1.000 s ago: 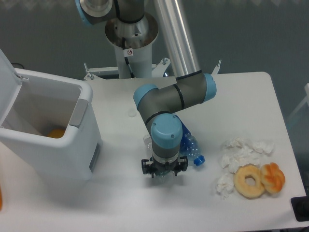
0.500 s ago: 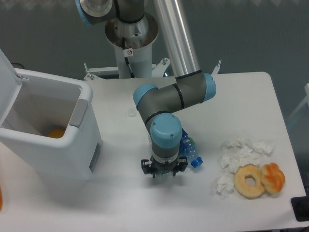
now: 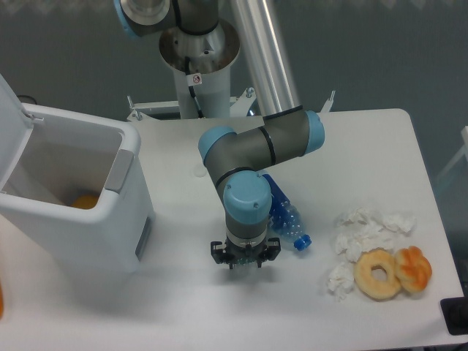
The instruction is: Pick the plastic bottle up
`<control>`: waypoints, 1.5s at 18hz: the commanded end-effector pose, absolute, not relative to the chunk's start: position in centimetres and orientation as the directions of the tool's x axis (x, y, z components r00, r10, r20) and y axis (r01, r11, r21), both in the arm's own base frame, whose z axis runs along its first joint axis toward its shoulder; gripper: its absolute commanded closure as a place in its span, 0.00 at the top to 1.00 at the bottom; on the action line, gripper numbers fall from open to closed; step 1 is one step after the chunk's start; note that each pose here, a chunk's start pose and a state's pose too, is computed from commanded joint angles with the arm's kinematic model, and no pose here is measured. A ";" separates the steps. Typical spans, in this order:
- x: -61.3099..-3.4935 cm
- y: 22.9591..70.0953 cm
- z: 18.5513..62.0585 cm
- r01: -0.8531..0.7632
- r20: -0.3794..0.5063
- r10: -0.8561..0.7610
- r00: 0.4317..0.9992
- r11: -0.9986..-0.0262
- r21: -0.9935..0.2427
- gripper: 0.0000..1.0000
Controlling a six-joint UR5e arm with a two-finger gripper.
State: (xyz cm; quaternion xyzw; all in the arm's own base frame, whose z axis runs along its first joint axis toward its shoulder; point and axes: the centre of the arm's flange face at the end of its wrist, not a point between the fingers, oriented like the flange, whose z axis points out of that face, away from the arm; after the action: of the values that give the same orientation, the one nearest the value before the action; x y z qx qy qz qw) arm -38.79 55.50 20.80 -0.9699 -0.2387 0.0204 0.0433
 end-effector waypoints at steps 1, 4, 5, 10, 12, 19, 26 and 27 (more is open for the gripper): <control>-38.5 55.9 21.2 0.453 -0.023 0.457 0.889 -0.886 -0.102 0.64; -38.2 56.5 24.1 0.435 -0.069 0.446 0.892 -0.891 -0.131 0.64; -37.9 56.6 25.0 0.427 -0.075 0.440 0.895 -0.893 -0.144 0.64; -38.0 57.6 30.0 0.392 -0.107 0.422 0.900 -0.892 -0.224 0.64; -37.8 57.8 32.2 0.315 -0.138 0.355 0.925 -0.916 -0.248 0.64; -37.7 55.5 36.8 -0.031 -0.248 0.022 0.969 -0.978 -0.205 0.64; -39.0 52.6 40.0 -0.327 -0.314 -0.279 0.907 -0.938 -0.111 0.66; -38.9 52.6 40.1 -0.354 -0.319 -0.306 0.897 -0.930 -0.102 0.65</control>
State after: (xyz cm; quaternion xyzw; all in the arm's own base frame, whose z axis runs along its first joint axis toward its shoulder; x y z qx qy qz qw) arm -38.86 52.59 40.14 -0.9707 0.1699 0.1505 0.0788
